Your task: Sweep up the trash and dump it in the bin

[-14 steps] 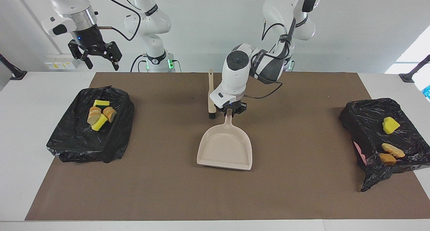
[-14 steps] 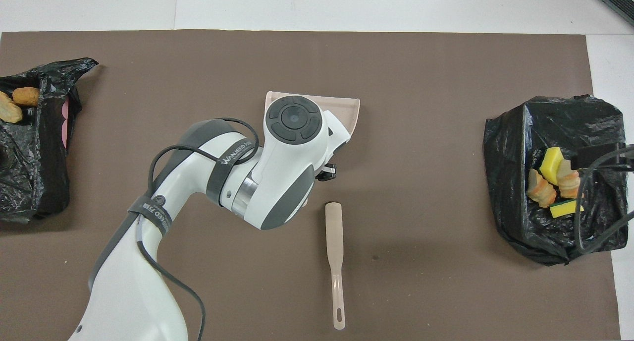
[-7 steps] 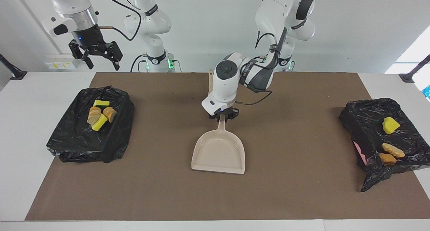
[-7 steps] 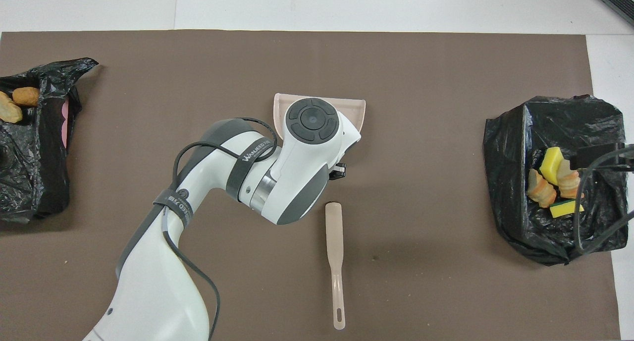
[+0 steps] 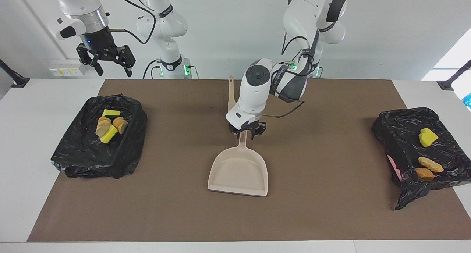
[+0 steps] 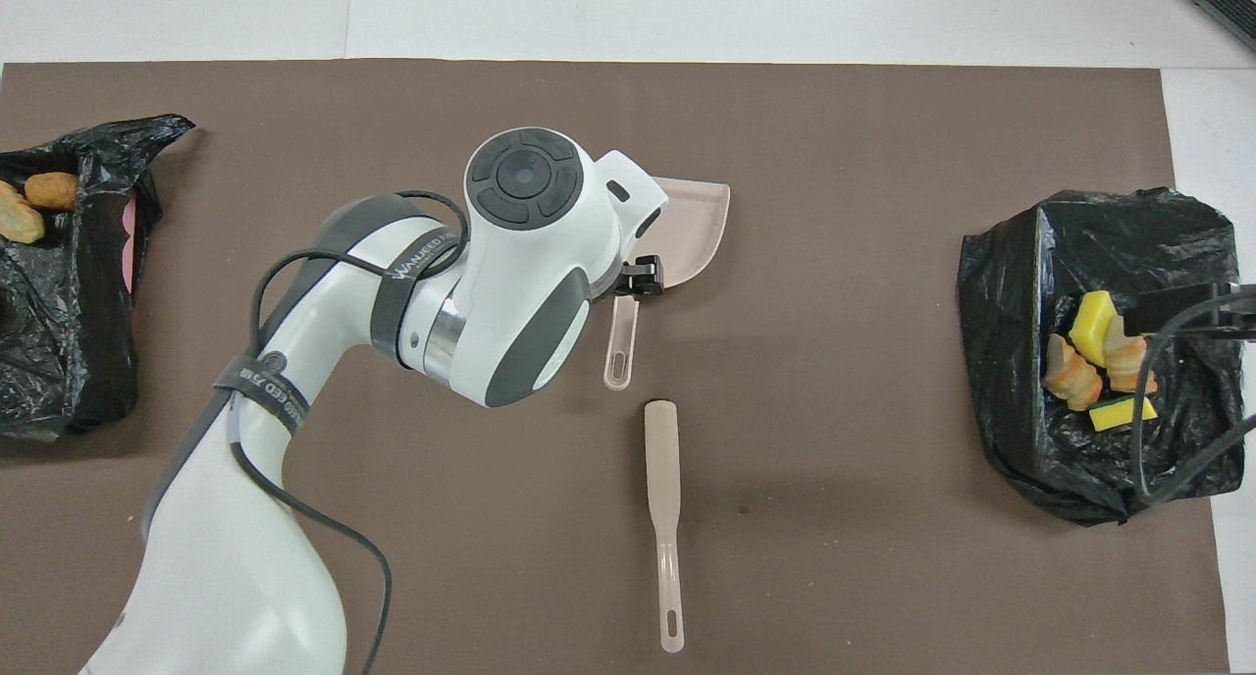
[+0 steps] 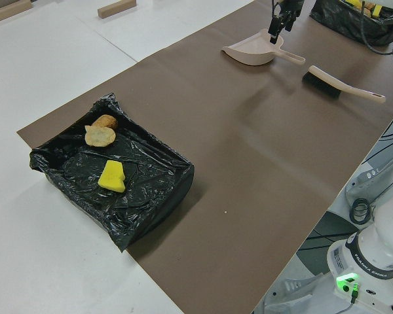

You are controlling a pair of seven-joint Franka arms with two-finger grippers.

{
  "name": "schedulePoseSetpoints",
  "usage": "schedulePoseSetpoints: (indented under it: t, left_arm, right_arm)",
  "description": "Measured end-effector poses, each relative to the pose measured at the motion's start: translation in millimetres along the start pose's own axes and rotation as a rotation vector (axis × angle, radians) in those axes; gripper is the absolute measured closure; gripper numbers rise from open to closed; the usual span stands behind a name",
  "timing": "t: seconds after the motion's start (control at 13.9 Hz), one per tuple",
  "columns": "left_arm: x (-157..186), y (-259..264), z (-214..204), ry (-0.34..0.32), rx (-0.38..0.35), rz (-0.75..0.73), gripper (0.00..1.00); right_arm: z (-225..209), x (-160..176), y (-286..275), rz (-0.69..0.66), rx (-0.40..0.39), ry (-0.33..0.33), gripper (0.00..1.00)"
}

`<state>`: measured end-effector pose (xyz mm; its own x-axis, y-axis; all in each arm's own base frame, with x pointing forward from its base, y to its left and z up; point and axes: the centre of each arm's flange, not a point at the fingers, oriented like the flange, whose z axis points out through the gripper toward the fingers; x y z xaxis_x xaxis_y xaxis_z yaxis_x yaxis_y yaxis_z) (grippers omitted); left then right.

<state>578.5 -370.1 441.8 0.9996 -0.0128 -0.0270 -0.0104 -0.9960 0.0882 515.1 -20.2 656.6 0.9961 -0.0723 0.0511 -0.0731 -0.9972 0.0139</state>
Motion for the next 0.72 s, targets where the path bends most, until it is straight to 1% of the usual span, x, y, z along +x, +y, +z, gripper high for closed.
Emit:
schedulePoseSetpoints:
  t: [0.14,0.36,0.72]
  left_arm:
    - [18.8,-39.1,-3.3,-0.013,0.01,-0.063,0.0]
    - [44.8,-95.8,-13.8,-0.002,0.004,-0.152,0.0]
    - [63.0,-172.8,-56.5,0.041,-0.016,-0.265,0.0]
  right_arm:
    - [-0.2,0.0,-0.9,-0.009,-0.016,0.001,0.0]
    - [-0.3,-0.2,-5.0,-0.025,-0.024,0.002,0.0]
    - [-0.3,-0.1,-3.9,-0.023,-0.023,0.002,0.0]
